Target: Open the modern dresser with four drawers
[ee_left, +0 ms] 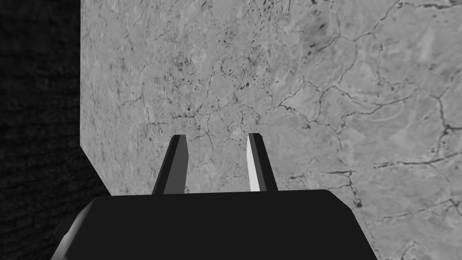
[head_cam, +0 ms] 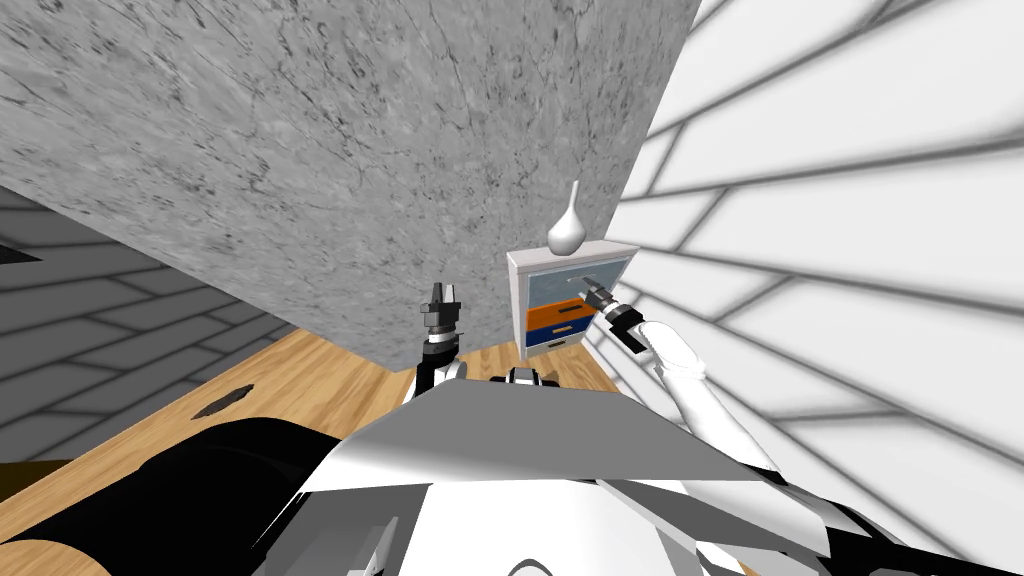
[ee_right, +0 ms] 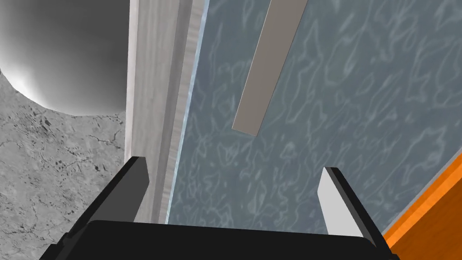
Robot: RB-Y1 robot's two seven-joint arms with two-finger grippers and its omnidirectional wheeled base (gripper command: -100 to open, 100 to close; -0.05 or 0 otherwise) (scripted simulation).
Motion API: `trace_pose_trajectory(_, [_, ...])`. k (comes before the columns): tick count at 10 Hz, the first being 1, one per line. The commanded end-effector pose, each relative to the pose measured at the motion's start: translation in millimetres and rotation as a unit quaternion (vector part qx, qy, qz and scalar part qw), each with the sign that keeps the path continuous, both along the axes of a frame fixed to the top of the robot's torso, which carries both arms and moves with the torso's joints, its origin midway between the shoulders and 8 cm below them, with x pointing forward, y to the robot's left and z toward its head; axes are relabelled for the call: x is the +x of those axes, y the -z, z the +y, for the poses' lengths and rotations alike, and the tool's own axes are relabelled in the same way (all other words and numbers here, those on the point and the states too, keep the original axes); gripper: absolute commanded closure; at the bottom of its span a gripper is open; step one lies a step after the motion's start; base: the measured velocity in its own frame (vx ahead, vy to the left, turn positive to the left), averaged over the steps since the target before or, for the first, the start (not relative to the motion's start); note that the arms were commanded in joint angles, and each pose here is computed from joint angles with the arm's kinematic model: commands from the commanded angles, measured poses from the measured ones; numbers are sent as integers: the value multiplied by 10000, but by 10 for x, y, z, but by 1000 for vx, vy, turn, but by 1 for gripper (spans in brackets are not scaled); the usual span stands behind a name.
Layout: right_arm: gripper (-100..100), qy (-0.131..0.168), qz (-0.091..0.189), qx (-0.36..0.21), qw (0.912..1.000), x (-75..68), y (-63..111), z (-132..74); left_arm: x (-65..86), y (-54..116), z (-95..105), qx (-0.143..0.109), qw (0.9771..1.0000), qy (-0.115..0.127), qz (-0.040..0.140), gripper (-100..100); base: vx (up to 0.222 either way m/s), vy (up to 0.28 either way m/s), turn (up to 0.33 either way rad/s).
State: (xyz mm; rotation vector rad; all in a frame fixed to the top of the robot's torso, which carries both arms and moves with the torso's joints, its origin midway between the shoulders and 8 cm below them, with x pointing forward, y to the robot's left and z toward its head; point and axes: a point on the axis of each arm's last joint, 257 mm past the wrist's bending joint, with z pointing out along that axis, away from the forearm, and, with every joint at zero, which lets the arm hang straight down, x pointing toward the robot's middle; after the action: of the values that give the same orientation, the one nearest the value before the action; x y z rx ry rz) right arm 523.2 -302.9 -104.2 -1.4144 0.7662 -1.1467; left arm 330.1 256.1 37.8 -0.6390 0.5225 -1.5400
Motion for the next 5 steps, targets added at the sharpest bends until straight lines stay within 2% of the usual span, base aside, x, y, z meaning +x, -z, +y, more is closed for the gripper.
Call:
trace_pose_trajectory(1, [-100, 9, 10, 18, 10000, 9, 12, -1, 0, 0, 0, 0, 10000, 0, 0, 0, 82, 10, 17])
trace_pose_trajectory(2, [-100, 20, 8, 11, 10000, 41, -65, -81, 0, -1, 0, 0, 10000, 0, -1, 0, 109, 69, 18])
trace_pose_trajectory(3, [-100, 18, 5, 5, 10000, 38, -27, -47, 1, 0, 0, 0, 10000, 0, 0, 0, 69, 43, 4])
trace_pose_trajectory(4, [100, 18, 7, 11, 10000, 41, -33, -52, 1, -1, 0, 0, 10000, 1, -1, 0, 12, 7, 1])
trace_pose_trajectory(5, [100, -32, 5, 12, 10000, 24, -52, -33, 1, -1, 0, 0, 10000, 1, -1, 0, -114, -28, -66])
